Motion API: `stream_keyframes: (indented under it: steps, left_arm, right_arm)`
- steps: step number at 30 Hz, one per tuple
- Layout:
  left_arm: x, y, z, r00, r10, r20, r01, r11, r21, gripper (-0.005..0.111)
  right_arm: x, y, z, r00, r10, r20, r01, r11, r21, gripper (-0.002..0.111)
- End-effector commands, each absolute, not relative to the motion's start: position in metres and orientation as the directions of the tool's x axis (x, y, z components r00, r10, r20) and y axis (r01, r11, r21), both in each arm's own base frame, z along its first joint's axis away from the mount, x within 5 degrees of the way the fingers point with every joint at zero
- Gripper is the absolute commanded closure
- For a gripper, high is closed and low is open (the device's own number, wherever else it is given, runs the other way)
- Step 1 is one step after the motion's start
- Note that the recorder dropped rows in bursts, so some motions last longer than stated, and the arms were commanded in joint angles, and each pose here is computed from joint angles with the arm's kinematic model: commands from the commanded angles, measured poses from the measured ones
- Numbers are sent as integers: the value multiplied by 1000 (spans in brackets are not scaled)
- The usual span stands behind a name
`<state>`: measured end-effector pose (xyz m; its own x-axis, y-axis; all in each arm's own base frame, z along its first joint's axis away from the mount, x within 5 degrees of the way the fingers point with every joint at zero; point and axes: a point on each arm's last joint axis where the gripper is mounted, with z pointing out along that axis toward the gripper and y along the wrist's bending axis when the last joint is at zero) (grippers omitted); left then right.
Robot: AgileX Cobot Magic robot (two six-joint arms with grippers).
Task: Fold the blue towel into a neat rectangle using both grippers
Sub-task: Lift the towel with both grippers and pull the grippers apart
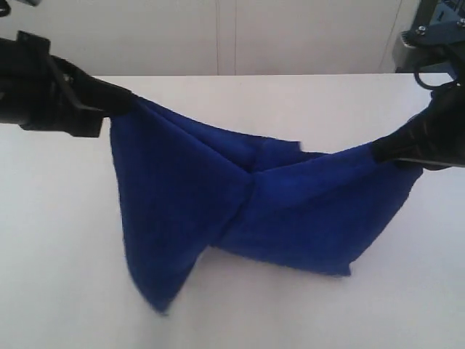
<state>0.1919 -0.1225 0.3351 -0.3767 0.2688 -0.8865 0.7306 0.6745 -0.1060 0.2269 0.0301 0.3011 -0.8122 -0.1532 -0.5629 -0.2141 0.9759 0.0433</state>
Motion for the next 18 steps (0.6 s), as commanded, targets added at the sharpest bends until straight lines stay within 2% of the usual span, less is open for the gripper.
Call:
stream_keyframes:
  steps: [1, 6, 18]
  left_arm:
    - [165, -108, 341, -415, 327, -849, 734, 672, -100, 107]
    - [137, -93, 348, -443, 370, -817, 722, 687, -82, 107]
    - [53, -60, 371, -409, 301, -861, 709, 699, -93, 107]
  right_arm:
    - [207, 28, 319, -784, -160, -600, -219, 975, 25, 108]
    - [182, 26, 334, -767, -163, -621, -226, 974, 23, 108]
    - [96, 17, 369, -668, -163, -726, -227, 974, -10, 108]
